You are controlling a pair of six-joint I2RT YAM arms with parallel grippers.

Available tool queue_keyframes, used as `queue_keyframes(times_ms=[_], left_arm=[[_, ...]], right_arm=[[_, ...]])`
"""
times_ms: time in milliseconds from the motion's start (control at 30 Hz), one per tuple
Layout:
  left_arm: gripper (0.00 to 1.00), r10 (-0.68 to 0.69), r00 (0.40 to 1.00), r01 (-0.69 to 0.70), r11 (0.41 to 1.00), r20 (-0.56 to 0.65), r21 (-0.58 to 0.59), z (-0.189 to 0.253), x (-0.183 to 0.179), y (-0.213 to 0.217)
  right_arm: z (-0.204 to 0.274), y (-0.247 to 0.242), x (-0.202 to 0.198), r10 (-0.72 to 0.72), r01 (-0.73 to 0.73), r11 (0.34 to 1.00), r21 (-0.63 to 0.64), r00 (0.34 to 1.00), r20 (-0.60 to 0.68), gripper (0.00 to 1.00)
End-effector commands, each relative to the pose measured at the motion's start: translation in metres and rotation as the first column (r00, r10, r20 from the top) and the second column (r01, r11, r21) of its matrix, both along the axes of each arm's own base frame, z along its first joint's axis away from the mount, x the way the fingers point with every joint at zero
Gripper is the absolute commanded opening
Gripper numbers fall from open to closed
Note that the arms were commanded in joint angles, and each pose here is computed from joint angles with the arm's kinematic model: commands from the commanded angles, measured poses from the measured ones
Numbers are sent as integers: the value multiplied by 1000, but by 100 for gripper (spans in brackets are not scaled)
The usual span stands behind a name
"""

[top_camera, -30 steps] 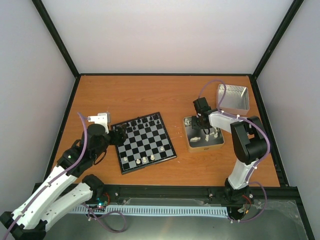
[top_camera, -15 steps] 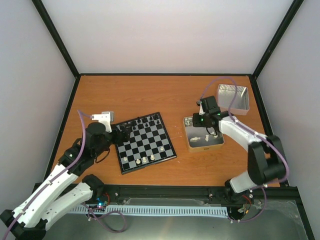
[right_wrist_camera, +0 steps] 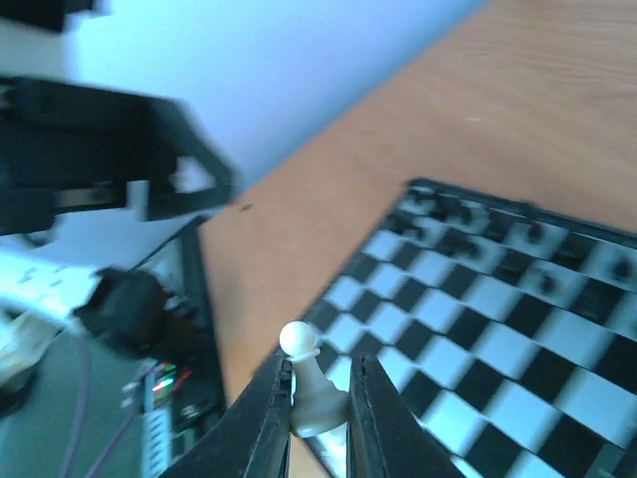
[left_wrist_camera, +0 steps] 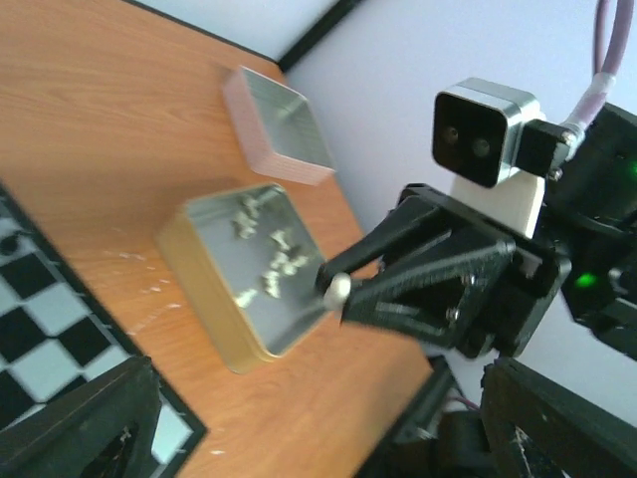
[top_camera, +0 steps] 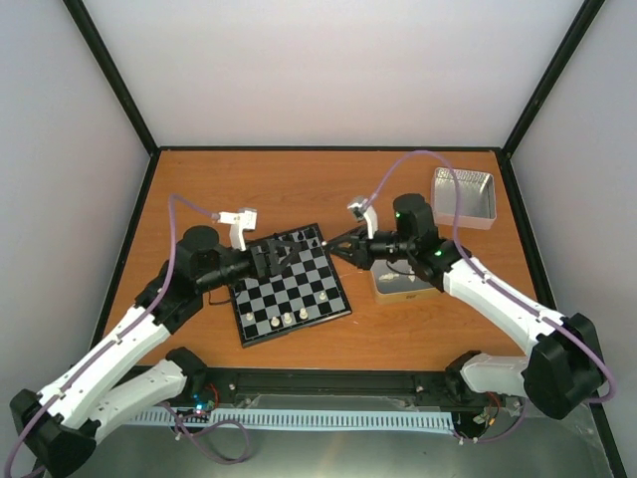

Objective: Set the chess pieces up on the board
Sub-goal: Place the chess piece on the chessboard.

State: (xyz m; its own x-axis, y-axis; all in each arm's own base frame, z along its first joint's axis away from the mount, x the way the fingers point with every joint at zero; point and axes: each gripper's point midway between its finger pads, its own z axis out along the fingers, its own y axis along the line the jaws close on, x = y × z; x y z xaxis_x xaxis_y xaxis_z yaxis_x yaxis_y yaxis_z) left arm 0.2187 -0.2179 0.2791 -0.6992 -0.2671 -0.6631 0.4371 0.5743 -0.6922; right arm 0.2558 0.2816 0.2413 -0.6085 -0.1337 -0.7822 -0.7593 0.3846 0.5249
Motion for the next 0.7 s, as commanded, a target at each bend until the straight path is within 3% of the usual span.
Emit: queue_keyframes(times_ms=[0, 167, 433, 667], left_arm=[[87, -194, 981, 187, 962, -16, -197, 41, -16, -31], [71, -217, 974, 200, 956, -62, -214, 36, -16, -37], [29, -248, 961, 219, 952, -122, -216, 21, -16, -43], [21, -253, 958, 220, 949, -133, -224, 20, -19, -42]], right_arm=[[41, 36, -52, 261, -274, 954, 120, 958, 115, 12], [42, 52, -65, 331, -345, 933, 101, 935, 128, 11], [42, 59, -67, 360, -372, 925, 74, 923, 137, 11], [32, 63, -60, 342, -350, 935, 57, 933, 113, 10]])
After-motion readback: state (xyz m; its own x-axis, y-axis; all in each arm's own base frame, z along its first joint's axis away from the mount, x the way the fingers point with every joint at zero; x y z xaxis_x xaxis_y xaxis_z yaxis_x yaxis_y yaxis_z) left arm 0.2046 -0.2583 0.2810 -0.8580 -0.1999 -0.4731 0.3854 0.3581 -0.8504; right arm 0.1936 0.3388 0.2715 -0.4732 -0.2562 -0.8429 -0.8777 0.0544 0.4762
